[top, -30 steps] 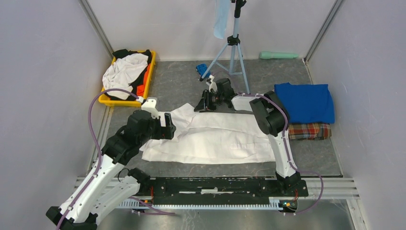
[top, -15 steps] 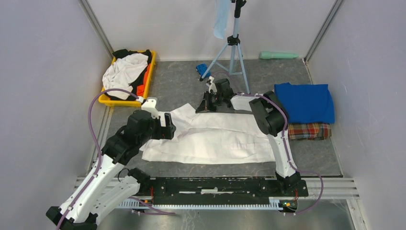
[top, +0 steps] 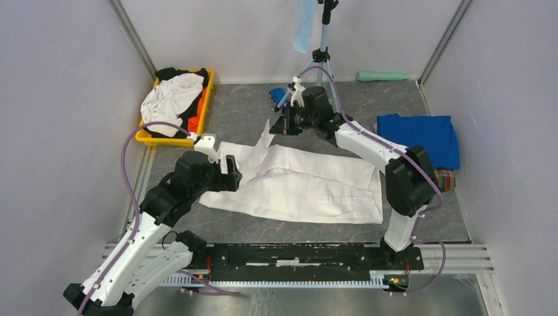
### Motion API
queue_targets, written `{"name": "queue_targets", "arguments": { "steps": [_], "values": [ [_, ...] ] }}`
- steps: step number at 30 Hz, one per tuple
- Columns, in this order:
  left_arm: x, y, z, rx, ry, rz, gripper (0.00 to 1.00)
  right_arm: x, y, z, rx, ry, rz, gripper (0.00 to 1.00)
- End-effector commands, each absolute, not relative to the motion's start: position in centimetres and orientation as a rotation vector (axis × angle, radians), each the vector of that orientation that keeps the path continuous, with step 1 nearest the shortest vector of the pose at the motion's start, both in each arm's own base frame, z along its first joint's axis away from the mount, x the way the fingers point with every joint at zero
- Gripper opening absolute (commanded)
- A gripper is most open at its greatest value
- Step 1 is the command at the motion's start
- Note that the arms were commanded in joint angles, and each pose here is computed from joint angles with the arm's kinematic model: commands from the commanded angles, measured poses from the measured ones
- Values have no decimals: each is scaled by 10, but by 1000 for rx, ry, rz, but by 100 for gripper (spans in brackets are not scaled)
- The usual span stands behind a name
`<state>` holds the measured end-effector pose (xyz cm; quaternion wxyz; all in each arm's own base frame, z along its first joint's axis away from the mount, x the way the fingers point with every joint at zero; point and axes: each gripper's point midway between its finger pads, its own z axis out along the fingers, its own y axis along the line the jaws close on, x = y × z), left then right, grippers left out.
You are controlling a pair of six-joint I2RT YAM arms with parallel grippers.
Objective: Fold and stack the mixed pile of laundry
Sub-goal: Fold the shirt.
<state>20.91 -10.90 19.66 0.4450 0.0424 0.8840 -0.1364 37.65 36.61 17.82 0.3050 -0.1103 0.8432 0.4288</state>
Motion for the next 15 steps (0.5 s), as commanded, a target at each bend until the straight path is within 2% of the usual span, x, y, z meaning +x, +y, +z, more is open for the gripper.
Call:
{"name": "queue_targets", "arguments": {
  "steps": [1,10,15],
  "values": [
    [212,-105,198,119,2176,-305,100,364,373,229,-417,2124,1058,0],
    [216,-99,195,80,2186,-259,100,358,366,216,-431,2158,1013,0],
    [234,-82,194,-104,2203,-116,100,376,313,244,-341,2121,687,0]
  ]
}}
